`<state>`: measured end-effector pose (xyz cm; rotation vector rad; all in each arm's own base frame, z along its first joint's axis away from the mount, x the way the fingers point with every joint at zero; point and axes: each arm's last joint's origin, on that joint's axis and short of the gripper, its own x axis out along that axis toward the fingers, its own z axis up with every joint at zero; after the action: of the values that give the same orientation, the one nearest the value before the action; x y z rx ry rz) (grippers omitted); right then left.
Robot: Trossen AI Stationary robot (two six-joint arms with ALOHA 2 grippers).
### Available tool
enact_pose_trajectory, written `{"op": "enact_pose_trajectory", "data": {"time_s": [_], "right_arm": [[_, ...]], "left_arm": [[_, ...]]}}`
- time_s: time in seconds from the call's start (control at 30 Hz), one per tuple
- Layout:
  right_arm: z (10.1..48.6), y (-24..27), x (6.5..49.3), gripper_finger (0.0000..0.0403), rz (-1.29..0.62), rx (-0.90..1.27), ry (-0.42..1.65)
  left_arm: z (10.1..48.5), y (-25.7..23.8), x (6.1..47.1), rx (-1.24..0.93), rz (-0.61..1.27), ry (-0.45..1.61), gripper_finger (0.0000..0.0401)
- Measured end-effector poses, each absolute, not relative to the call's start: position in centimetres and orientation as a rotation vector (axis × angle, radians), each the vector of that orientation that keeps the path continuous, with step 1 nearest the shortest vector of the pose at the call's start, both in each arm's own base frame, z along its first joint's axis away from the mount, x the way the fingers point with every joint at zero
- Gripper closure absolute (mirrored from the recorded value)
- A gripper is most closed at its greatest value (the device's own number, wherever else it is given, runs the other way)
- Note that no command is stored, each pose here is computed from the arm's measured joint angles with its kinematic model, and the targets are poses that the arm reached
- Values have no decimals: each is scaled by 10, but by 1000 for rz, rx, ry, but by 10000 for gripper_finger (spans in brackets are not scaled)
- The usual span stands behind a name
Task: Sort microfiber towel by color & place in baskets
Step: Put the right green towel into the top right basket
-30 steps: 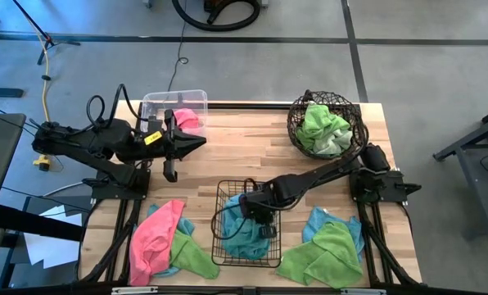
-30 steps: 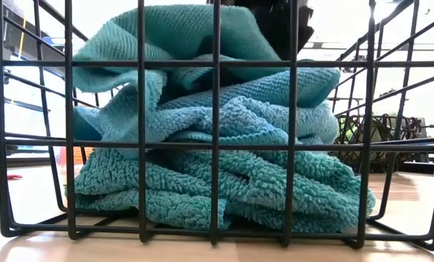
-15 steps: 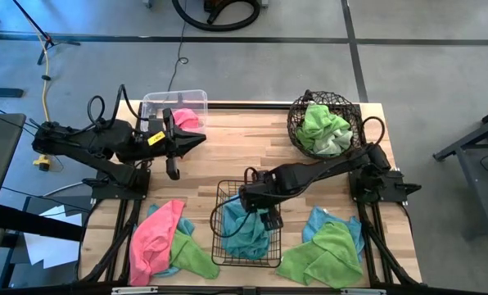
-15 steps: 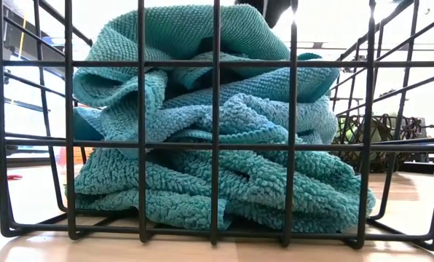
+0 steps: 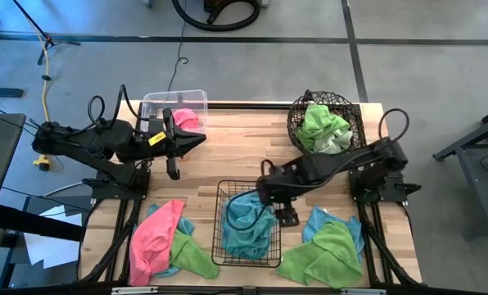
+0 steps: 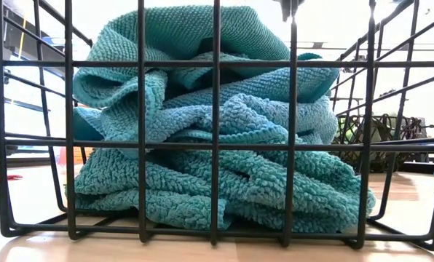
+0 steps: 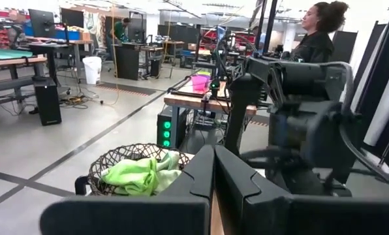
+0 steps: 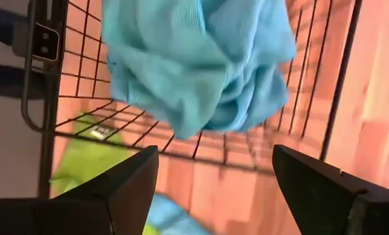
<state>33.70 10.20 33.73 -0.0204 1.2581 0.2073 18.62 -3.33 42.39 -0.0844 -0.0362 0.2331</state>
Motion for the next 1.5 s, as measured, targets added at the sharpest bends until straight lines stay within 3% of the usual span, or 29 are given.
{"op": "enact_pose_trajectory", "data": {"time_s": [0.27,0.5,0.87,1.5], "right_arm": [[307,126,276,105,133,230,1220],[274,172,235,105,178,446,1206],[227,220,249,105,251,237,1305],[144,246,259,106,112,79,1460]], "left_arm": [[424,-33,186,-84,234,-36,401],[424,-33,186,-52,235,-33,401],[424,-33,186,-61,237,-34,401],[424,-33,186,-85,237,-37,401]]}}
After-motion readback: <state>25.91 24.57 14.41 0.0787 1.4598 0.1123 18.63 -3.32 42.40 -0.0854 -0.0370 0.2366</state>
